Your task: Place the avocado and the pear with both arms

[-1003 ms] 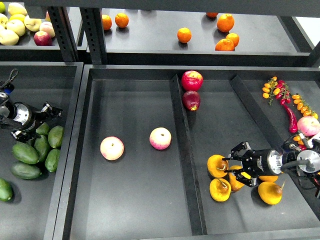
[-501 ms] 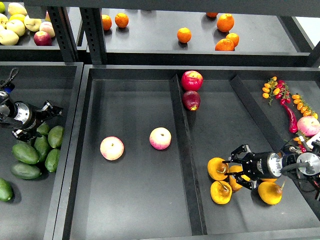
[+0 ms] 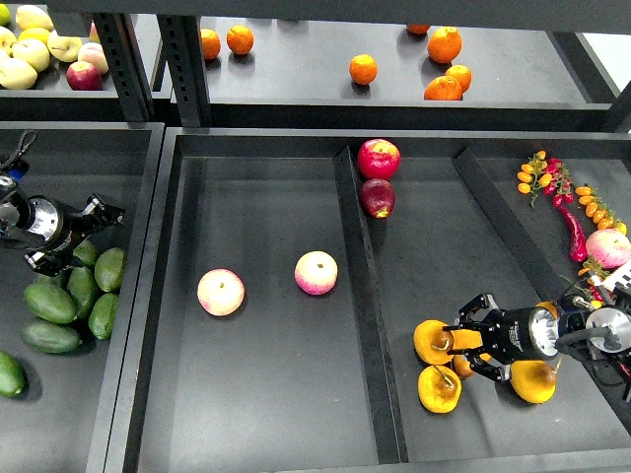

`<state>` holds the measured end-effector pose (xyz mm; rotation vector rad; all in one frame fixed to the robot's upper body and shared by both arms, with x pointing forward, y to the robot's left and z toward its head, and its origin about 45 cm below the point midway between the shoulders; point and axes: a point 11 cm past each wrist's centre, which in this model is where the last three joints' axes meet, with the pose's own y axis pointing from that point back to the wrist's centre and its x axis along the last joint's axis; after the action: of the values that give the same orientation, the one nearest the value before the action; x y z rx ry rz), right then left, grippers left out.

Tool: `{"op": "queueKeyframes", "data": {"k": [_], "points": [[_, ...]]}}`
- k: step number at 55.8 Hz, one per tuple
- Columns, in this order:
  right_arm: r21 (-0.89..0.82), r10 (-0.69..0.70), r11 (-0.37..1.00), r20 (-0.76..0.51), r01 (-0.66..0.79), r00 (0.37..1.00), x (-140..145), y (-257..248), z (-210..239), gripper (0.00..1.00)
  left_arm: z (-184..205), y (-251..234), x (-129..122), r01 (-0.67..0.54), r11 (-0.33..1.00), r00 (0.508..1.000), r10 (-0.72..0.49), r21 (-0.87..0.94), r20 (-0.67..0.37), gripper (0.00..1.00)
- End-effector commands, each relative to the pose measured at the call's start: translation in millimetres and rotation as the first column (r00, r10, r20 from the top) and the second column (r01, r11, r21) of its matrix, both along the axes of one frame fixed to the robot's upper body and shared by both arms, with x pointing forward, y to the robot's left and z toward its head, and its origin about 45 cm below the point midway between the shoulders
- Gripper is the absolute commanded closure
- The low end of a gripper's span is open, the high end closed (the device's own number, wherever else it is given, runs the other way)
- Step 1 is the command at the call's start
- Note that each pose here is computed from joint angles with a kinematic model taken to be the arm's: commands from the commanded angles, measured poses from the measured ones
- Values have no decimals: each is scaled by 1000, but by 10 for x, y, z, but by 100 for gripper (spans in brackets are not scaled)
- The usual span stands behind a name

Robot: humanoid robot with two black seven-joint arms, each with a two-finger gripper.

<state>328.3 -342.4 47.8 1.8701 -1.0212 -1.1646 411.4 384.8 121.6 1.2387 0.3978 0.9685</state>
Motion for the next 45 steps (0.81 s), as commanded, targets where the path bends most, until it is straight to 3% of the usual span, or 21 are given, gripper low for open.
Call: {"op": "queueKeyframes", "data": {"k": [1, 16, 33, 45], "points": [[-7, -6, 1000, -6, 6, 1000, -24, -29, -24, 86, 0, 0, 0, 0, 1000, 1000, 0, 0, 0, 1], [-4, -1, 1000, -8, 0, 1000, -24, 8, -39, 74, 15, 5, 10, -1, 1000, 1000, 1, 1, 3, 1], [-24, 38, 999, 2, -38, 999, 18, 43, -7, 42, 35, -5, 27, 2, 1000, 1000, -2, 0, 8, 1], [-18, 42, 999, 12, -41, 999, 50, 61, 29, 34, 99, -45, 84, -7, 1000, 1000, 7, -24, 25, 1]]}}
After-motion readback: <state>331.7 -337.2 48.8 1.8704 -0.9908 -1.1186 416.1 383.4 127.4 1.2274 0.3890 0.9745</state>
